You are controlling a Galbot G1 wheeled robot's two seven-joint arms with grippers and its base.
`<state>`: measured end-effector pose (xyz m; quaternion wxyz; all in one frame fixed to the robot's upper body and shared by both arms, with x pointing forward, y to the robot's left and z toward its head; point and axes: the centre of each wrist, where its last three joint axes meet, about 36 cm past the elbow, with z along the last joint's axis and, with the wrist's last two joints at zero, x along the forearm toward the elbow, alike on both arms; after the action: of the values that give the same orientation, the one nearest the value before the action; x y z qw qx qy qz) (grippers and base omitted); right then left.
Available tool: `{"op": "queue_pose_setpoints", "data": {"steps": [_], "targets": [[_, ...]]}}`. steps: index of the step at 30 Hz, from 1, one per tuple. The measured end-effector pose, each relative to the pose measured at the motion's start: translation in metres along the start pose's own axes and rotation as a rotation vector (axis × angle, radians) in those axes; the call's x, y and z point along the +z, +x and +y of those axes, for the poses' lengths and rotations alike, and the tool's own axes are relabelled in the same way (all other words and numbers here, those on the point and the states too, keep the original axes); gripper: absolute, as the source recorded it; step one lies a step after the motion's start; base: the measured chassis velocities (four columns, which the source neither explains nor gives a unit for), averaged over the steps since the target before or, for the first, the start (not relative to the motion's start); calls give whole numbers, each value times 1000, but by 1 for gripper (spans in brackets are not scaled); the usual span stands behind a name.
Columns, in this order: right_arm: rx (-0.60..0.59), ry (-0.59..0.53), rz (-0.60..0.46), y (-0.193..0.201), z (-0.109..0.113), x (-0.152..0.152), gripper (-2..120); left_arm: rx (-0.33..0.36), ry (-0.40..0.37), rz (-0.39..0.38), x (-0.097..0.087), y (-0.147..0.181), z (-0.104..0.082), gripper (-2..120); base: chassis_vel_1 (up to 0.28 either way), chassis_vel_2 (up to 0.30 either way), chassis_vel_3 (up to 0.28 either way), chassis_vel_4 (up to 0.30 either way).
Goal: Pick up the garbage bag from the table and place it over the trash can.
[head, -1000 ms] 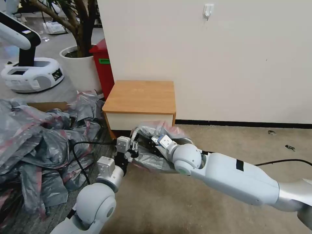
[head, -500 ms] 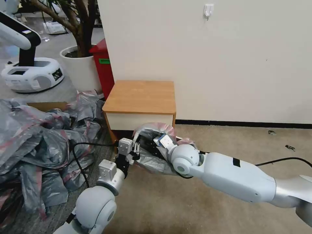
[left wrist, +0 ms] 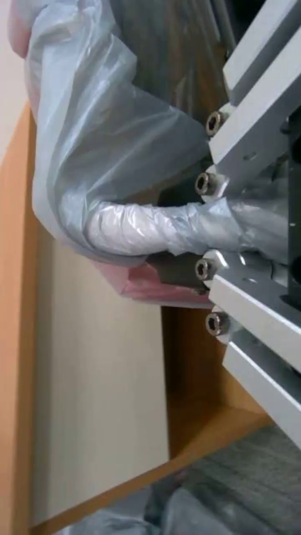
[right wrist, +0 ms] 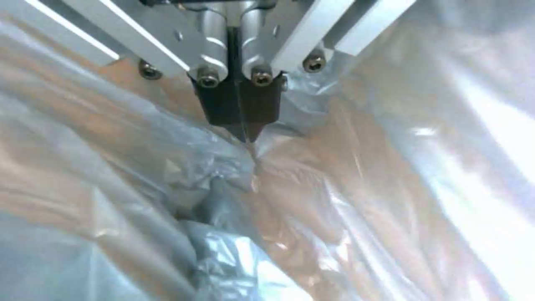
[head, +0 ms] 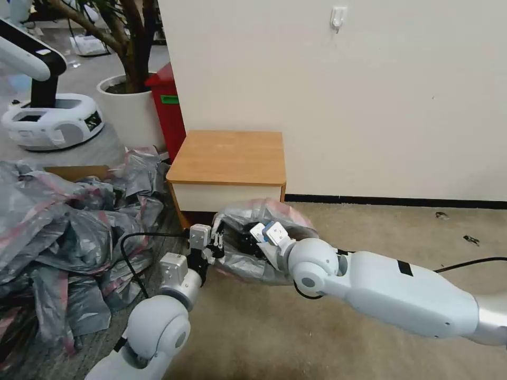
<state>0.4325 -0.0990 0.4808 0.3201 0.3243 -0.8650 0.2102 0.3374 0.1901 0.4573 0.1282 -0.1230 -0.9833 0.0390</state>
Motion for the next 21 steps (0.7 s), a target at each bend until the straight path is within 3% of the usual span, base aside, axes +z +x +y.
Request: {"op": "queue_pose_setpoints", "data": {"steps": [5, 15, 18, 20, 21], "targets": [[-4, -5, -22, 12, -6, -2, 0, -11, 29, 31, 7, -8, 3, 5, 0, 0, 0, 0], [-49, -56, -75, 59, -13, 6, 0, -37, 199, 152, 18, -23, 8, 5, 0, 0, 0, 0], [-54, -115, -125, 81, -22, 16, 0, -52, 249, 186, 21, -25, 8, 5, 0, 0, 0, 0], [-10, -176, -273, 96, -19, 42, 0, -69, 292, 221, 27, -24, 6, 5, 0, 0, 0, 0], [4, -183, -298, 97, -18, 45, 0, -71, 299, 227, 29, -24, 5, 5, 0, 0, 0, 0]]}}
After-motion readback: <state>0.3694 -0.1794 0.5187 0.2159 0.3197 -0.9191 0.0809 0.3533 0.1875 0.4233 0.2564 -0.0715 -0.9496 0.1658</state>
